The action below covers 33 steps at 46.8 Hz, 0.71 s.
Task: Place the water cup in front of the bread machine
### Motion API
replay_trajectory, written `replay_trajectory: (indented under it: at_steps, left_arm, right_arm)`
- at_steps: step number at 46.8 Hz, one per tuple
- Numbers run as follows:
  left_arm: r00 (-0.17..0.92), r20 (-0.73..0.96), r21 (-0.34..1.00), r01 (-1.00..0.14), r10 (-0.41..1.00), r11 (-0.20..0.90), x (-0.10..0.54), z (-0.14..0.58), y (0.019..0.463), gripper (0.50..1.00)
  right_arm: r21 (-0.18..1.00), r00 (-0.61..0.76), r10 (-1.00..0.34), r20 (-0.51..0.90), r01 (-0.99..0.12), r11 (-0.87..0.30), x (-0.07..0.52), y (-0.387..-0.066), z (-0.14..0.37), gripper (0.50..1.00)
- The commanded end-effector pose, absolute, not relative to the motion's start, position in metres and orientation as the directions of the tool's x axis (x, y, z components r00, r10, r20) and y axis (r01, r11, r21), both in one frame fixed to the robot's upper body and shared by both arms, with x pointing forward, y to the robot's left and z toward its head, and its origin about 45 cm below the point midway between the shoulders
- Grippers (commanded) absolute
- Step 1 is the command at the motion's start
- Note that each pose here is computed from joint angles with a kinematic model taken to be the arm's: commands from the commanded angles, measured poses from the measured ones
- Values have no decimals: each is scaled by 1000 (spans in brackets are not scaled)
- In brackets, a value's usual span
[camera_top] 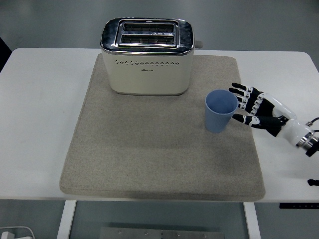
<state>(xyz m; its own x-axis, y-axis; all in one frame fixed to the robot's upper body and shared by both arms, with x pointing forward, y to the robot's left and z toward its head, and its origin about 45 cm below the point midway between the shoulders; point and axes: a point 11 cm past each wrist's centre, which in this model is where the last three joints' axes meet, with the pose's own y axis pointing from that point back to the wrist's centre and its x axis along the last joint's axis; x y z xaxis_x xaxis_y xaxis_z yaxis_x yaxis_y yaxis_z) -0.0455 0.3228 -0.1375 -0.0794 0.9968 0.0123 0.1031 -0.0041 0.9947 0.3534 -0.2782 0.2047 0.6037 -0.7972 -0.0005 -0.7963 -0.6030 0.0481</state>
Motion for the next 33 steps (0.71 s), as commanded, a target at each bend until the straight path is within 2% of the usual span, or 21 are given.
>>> replay_trajectory:
  at_steps: [1,33]
  left_arm:
    - [-80,14,995,104,997,-5,-46,-137,323,1000]
    - [-80,15,995,104,997,-7,-46,-137,324,1000]
  right_arm:
    - [45,611,-791,9,-791,-611,353,-272,203,921]
    - [39,611,-792,-13,-791,-611,356,-254,190,921]
